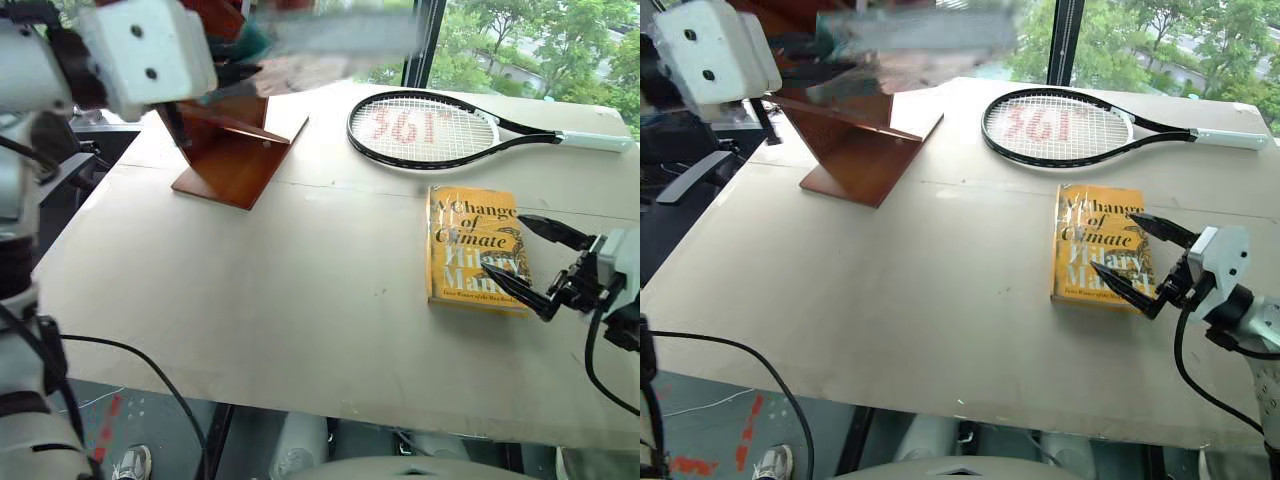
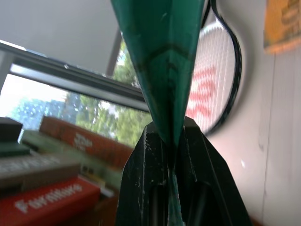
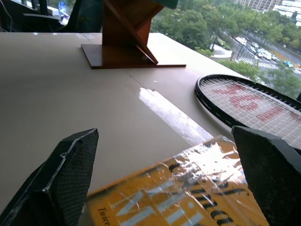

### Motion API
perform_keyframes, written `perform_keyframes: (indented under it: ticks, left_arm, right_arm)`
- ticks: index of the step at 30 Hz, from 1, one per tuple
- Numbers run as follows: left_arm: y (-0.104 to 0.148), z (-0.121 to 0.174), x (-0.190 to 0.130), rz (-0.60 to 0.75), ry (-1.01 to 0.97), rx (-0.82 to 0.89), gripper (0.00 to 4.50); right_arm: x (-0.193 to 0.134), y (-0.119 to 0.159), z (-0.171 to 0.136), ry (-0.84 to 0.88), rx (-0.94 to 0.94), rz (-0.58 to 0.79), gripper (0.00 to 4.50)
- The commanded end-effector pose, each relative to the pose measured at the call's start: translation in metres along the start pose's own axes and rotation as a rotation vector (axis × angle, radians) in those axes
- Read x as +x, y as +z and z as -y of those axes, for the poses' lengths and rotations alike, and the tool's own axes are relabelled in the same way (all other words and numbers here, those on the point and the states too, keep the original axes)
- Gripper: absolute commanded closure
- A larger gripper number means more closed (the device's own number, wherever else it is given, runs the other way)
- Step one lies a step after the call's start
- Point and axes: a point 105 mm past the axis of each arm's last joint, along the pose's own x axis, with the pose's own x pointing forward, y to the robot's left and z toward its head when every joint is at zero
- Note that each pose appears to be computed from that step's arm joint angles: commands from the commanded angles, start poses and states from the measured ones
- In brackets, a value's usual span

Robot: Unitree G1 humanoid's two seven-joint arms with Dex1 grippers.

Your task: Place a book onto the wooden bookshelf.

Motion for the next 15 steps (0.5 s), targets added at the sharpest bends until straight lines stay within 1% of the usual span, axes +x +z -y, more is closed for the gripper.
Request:
perform_keyframes:
  ticks: [1,4,6,7,9,11,15]
  left_arm:
    - [-0.020,-0.015,-0.033,-0.160,-0.052,0.070,4.44]
    - [-0.052,-0.022,-0.051,-0.354,-0.095,0.114,4.44]
    - [-0.068,-0.024,-0.054,-0.422,-0.119,0.149,4.44]
    - [-0.078,-0.024,-0.053,-0.456,-0.127,0.139,4.44]
    - [-0.089,-0.020,-0.047,-0.470,-0.162,0.146,4.44]
    - [-0.095,-0.017,-0.037,-0.448,-0.186,0.151,4.44]
    - [-0.110,-0.012,-0.018,-0.439,-0.213,0.154,4.44]
  right_arm:
    - [0.004,0.010,-0.002,0.034,-0.026,0.028,0.00]
    - [0.008,0.022,-0.004,0.056,-0.029,0.079,0.00]
    - [0.011,0.034,-0.005,0.065,-0.020,0.132,0.00]
    - [0.012,0.040,-0.007,0.076,-0.017,0.160,0.00]
    - [0.014,0.050,-0.010,0.099,-0.018,0.194,0.00]
    - [0.016,0.057,-0.012,0.110,-0.028,0.213,0.00]
    - [0.020,0.068,-0.015,0.121,-0.050,0.227,0.00]
